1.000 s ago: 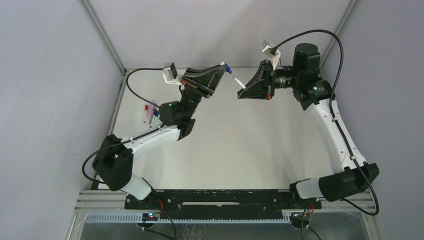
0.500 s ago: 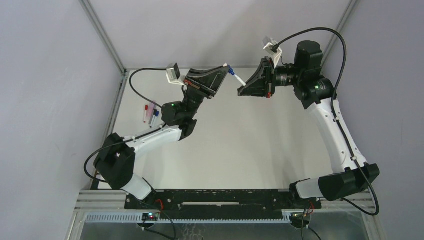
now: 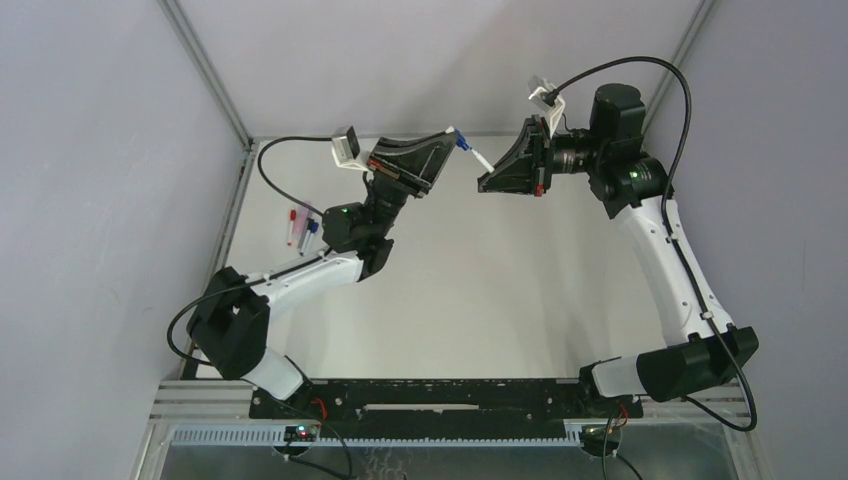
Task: Insert the pens into the pen caps
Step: Insert the pen cap onto the pen.
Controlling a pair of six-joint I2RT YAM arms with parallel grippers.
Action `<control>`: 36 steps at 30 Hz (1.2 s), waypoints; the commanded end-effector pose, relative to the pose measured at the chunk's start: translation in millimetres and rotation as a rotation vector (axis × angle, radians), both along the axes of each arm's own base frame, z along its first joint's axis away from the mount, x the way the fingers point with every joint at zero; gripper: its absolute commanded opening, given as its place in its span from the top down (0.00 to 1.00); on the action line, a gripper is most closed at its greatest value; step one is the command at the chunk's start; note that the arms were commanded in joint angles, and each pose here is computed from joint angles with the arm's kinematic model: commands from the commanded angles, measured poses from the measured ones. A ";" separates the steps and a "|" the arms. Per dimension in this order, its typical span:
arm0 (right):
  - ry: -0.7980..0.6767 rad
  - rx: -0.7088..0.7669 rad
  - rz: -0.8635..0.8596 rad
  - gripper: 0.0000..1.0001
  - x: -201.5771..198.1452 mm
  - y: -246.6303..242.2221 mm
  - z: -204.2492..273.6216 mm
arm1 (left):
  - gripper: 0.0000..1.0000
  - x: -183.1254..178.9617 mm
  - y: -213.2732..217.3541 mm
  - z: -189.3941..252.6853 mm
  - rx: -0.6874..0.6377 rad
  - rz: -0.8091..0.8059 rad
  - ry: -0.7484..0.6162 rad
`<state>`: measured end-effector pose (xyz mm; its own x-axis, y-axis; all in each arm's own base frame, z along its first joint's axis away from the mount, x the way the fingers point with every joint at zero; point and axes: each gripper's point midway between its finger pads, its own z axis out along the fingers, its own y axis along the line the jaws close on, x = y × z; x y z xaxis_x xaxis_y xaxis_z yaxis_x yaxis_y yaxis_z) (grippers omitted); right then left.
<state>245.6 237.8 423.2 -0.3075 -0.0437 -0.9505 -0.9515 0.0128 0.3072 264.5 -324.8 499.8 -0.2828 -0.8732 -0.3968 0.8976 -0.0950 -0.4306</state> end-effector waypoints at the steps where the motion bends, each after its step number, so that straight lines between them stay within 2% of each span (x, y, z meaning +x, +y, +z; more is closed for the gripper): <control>1: -0.032 0.007 -0.006 1.00 -4.6 -2.1 5.7 | 1.00 -16.9 10.9 15.8 -0.034 -0.004 -0.052; 36: -0.036 0.015 0.030 1.00 -10.4 -2.2 8.6 | 1.00 -14.0 0.1 13.5 -0.038 -0.050 -0.032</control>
